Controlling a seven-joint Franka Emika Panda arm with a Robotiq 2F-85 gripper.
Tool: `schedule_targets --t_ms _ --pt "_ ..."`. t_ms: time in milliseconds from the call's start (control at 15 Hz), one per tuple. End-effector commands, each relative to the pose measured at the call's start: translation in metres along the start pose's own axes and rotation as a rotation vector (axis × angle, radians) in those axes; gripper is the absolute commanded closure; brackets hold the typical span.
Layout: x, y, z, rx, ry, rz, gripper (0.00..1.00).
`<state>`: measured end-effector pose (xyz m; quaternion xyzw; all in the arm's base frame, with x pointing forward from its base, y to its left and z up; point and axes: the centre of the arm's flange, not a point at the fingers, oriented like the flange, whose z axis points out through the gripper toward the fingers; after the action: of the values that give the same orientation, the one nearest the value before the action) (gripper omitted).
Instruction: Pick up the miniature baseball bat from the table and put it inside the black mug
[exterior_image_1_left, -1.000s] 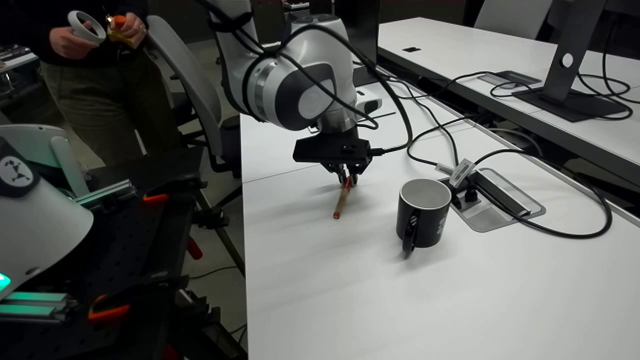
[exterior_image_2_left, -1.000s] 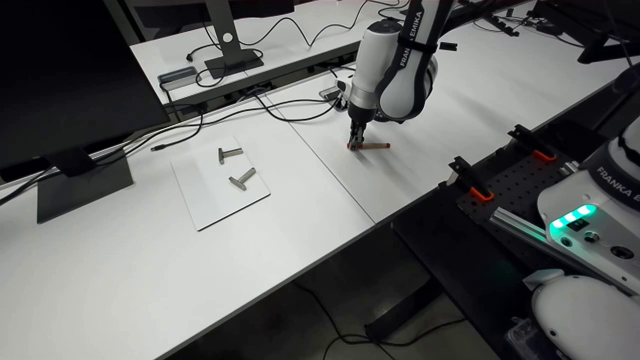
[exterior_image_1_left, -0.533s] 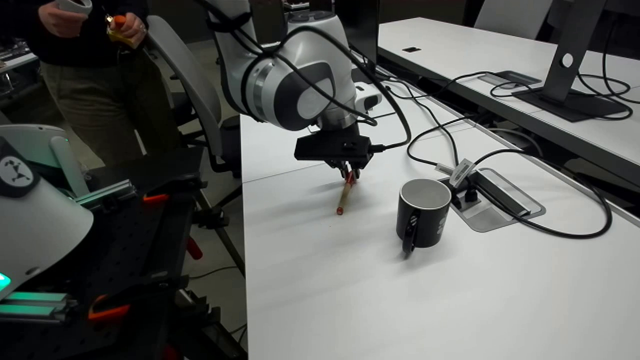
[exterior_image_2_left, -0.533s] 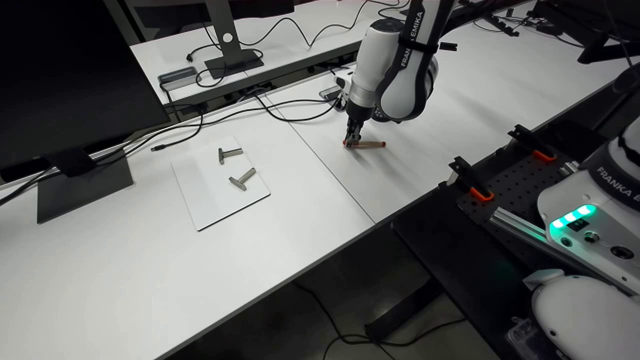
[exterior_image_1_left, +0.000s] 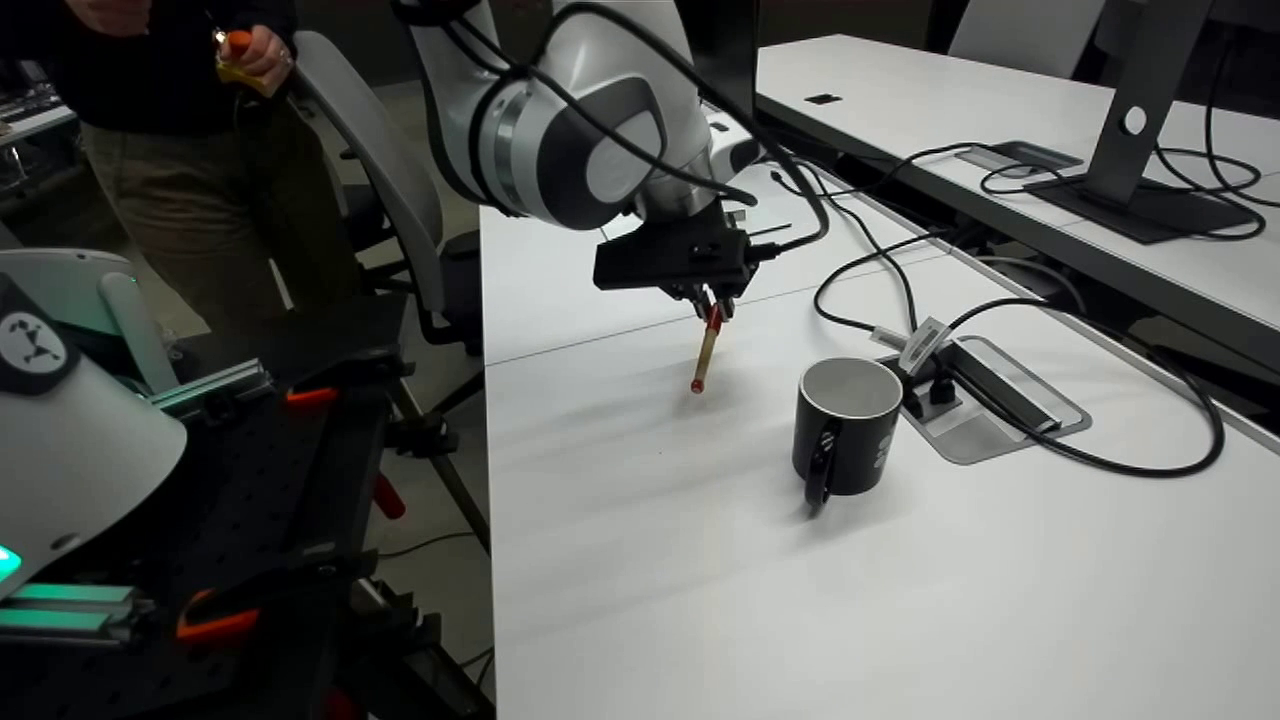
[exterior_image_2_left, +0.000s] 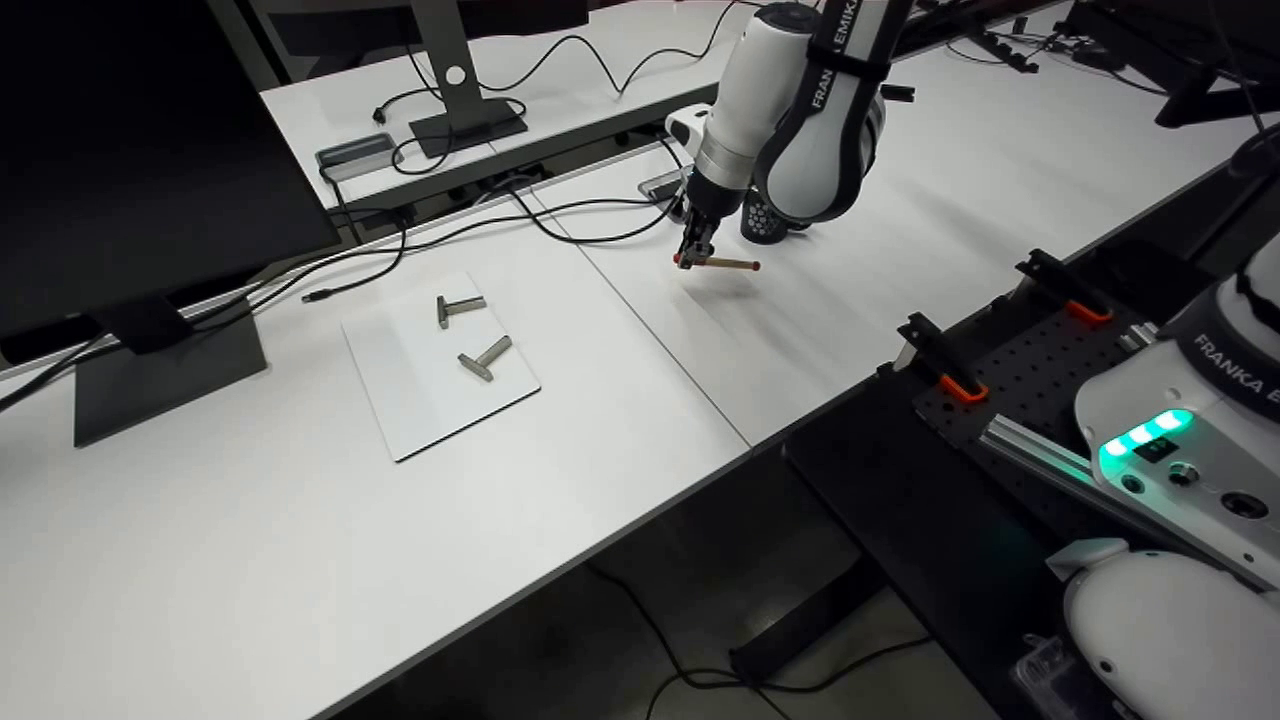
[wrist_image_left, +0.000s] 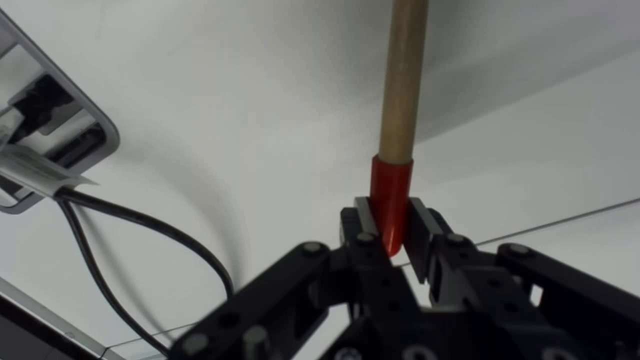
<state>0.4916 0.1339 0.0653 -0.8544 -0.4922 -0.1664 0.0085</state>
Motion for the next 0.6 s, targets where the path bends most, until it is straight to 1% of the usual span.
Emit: schedule_targets --t_ms 0,200,333,533 --pt "0.000 0.004 -0.037 -0.027 0.048 -0.025 0.93" --pt "0.003 0.016 -0.053 -0.072 0.132 -0.004 0.93" --pt "0.000 0.026 -0.060 -0.106 0.200 0.050 0.93" --pt "-0.001 0.046 -0.070 -0.132 0.284 0.165 0.93"
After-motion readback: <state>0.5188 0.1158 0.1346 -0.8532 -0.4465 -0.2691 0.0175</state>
